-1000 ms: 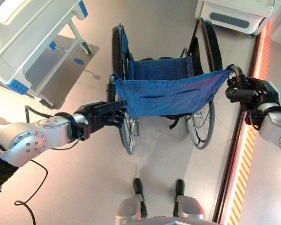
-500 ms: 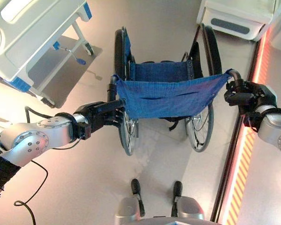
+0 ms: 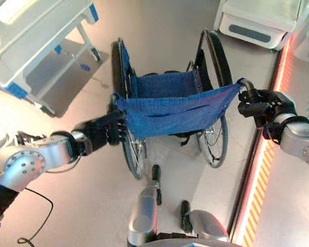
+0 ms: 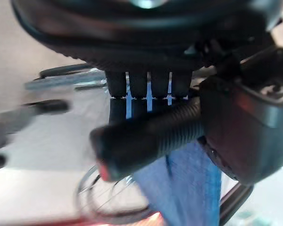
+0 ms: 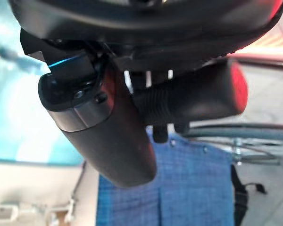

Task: Push the wheelchair next to the bed

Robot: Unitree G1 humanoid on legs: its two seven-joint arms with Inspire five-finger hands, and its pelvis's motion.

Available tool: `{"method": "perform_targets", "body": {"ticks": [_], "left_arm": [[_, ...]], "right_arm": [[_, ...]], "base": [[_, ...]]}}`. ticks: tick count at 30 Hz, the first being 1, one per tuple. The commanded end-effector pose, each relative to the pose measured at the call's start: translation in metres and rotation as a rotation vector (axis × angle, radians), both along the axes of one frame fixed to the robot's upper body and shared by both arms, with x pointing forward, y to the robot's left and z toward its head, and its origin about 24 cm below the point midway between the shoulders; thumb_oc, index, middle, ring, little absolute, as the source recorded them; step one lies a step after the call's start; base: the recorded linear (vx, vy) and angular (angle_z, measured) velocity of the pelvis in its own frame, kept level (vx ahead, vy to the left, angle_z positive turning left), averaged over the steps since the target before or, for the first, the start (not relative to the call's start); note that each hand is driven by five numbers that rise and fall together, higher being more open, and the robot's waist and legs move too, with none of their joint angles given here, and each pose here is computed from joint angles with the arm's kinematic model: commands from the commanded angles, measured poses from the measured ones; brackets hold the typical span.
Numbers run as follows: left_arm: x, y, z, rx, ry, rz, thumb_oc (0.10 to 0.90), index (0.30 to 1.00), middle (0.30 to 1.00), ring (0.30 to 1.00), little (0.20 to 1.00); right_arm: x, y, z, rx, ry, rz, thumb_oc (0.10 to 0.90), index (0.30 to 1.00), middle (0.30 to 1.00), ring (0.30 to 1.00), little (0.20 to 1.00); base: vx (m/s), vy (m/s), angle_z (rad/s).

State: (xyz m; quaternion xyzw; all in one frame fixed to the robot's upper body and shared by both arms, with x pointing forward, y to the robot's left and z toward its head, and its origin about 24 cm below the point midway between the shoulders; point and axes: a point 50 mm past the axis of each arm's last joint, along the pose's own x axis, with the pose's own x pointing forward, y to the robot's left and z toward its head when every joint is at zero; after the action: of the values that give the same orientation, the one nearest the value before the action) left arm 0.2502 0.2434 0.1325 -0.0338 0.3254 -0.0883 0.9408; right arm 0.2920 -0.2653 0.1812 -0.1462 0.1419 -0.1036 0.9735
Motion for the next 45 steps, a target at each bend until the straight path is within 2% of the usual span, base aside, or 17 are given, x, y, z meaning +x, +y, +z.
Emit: {"method": "perform_targets", "body": {"ticks": [1,7,12,19,24,30,36,45], "left_arm": [[0.021,0.035,0.069,-0.003,-0.377,0.185,0.4,0.3,0.3,0.3,0.3],[0.028,0.038,0.064,0.048,-0.339,0.165,0.4,0.3,0.3,0.3,0.3],[0.031,0.031,0.066,0.035,-0.351,0.148,0.4,0.3,0.3,0.3,0.3],[0.049,0.02,0.103,-0.012,-0.549,0.168,0.4,0.3,0.3,0.3,0.3],[0.052,0.019,0.121,-0.003,-0.578,0.178,0.4,0.3,0.3,0.3,0.3],[0.049,0.016,0.111,-0.031,-0.539,0.164,0.4,0.3,0.3,0.3,0.3],[0.045,0.019,0.108,-0.042,-0.534,0.173,0.4,0.3,0.3,0.3,0.3],[0.029,0.03,0.08,-0.024,-0.525,0.168,0.4,0.3,0.3,0.3,0.3]], "right_arm": [[0.006,0.024,0.034,0.063,-0.147,0.153,0.4,0.3,0.3,0.3,0.3],[0.002,0.032,0.027,0.108,-0.117,0.162,0.4,0.3,0.3,0.3,0.3],[0.003,0.039,0.025,0.108,-0.097,0.174,0.4,0.3,0.3,0.3,0.3],[0.023,0.041,0.067,0.078,-0.276,0.201,0.4,0.3,0.3,0.3,0.3],[0.02,0.041,0.08,0.087,-0.312,0.214,0.4,0.3,0.3,0.3,0.3],[0.018,0.034,0.079,0.085,-0.267,0.194,0.4,0.3,0.3,0.3,0.3],[0.011,0.037,0.083,0.086,-0.26,0.192,0.4,0.3,0.3,0.3,0.3],[0.015,0.037,0.053,0.116,-0.25,0.187,0.4,0.3,0.3,0.3,0.3]], "base": [[0.59,0.305,-0.48],[0.47,0.295,-0.1],[0.32,0.126,0.11],[0.12,-0.104,0.15],[0.47,-0.251,0.61],[0.42,-0.249,0.81],[0.41,-0.13,-0.02],[0.55,0.082,-0.1]]}}
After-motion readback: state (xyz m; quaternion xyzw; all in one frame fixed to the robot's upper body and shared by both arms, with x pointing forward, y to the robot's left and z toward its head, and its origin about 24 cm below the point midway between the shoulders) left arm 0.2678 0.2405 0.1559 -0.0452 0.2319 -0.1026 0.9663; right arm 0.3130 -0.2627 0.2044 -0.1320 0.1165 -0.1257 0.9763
